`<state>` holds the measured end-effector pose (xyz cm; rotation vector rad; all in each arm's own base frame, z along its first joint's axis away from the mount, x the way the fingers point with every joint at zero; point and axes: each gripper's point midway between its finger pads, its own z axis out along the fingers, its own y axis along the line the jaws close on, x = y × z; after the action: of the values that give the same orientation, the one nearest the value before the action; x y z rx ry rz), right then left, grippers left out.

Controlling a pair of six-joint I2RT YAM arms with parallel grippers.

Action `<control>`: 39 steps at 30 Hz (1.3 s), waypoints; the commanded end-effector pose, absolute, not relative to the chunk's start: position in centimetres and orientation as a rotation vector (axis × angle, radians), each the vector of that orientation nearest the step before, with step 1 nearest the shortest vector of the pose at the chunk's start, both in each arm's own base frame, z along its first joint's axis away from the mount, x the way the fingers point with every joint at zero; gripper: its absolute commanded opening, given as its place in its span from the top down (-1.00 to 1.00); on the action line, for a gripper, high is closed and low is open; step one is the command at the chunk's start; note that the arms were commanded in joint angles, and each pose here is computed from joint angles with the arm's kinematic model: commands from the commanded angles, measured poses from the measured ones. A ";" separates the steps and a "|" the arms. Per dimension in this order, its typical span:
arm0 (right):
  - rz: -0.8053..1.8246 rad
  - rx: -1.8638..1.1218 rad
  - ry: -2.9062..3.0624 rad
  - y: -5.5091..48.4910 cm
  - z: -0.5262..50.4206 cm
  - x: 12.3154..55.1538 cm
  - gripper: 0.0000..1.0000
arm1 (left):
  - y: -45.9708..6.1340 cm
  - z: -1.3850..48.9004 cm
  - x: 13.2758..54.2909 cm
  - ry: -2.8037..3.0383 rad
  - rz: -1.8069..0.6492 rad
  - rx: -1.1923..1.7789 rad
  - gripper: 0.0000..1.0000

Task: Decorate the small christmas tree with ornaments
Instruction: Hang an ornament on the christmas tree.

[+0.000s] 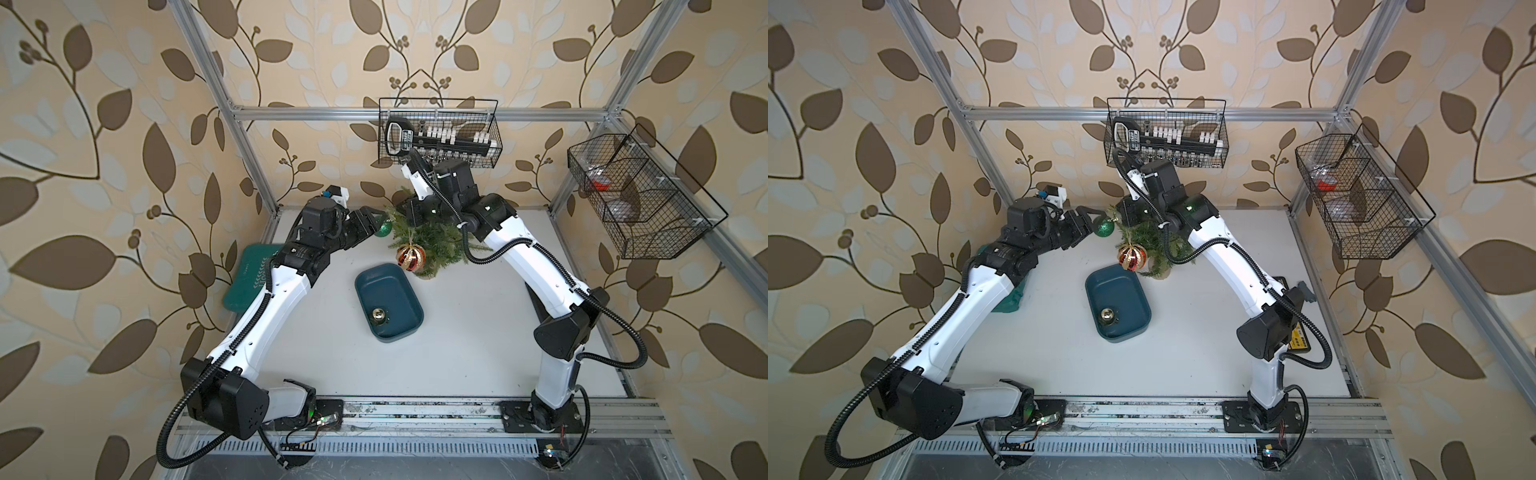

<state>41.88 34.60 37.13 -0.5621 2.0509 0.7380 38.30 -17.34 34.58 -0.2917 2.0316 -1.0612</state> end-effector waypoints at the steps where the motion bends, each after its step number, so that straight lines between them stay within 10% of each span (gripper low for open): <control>1: 0.750 -0.558 2.039 34.3 37.8 41.4 1.00 | -16.9 35.6 37.9 1.992 -1.060 -0.281 -0.53; 14: 0.774 -0.567 2.005 34.3 39.0 40.8 0.99 | -16.5 36.0 37.3 1.977 -1.047 -0.284 -0.45; 22: 0.759 -0.530 1.927 32.8 41.9 40.2 0.28 | -16.3 35.4 36.2 1.997 -1.046 -0.278 -0.46; 39: 0.719 -0.419 1.817 26.7 45.3 35.3 0.13 | -15.1 31.0 31.6 2.184 -0.956 -0.263 -0.48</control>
<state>36.68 28.64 42.26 -0.4770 1.9106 0.7207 33.18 -15.79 32.65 -0.2824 2.1183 -1.0067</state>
